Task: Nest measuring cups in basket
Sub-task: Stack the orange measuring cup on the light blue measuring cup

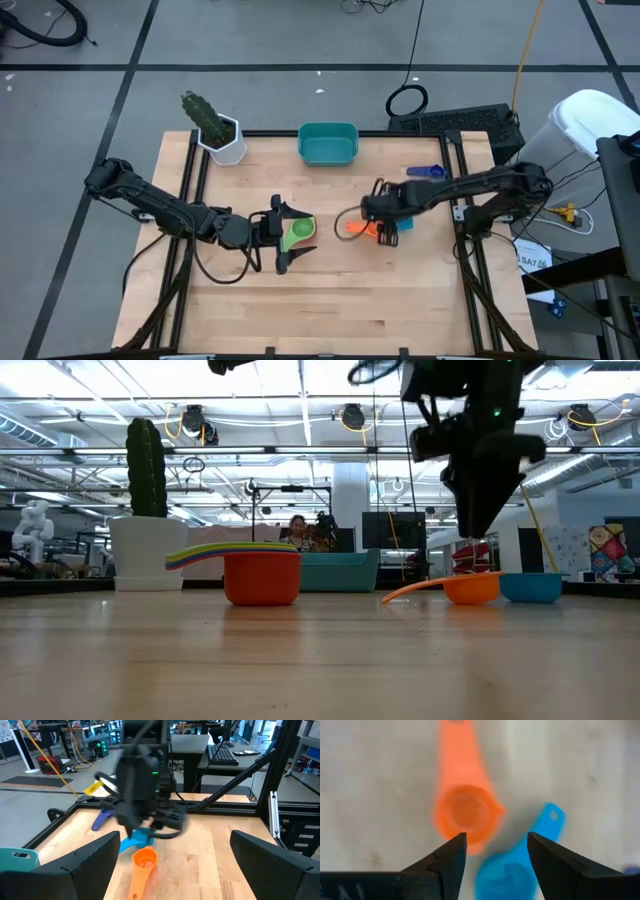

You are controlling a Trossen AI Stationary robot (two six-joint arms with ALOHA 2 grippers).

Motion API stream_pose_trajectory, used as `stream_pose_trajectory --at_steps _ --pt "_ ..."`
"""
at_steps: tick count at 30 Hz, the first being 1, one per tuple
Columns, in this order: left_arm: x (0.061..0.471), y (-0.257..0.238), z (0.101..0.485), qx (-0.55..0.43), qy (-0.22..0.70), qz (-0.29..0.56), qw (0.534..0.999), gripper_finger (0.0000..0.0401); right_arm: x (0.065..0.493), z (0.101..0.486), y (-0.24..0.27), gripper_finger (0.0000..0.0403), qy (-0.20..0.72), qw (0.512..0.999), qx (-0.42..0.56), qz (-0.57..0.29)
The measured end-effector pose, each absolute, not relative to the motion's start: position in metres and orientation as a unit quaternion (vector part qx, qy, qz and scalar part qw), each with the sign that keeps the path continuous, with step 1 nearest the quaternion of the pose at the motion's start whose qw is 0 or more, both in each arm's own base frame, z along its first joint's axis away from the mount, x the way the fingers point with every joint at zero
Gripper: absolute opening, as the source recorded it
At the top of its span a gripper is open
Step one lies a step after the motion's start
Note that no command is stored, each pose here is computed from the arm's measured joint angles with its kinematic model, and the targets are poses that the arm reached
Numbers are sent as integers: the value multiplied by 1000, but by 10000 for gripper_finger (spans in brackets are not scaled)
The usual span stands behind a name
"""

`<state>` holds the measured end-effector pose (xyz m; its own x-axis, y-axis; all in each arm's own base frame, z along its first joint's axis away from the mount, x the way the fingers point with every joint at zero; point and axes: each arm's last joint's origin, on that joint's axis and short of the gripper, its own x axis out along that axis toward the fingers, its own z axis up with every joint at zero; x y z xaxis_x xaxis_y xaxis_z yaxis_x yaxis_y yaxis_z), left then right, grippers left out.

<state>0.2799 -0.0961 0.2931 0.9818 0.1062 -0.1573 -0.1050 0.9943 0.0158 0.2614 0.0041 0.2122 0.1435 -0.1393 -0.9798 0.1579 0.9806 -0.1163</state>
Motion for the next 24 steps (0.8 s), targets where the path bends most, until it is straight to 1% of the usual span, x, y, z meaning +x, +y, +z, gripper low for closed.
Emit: stream_pose_trajectory --at_steps 4,9,17,24 --pt "280 -96 293 0 79 53 995 379 265 207 28 201 643 763 -9 -66" --pt "280 -96 293 0 80 53 995 379 267 194 42 201 667 742 -28 -53" --pt "280 -96 293 1 81 53 995 379 275 161 42 201 718 691 -68 -47" --pt "280 -96 292 0 82 54 995 379 279 146 36 201 738 669 -72 -50"
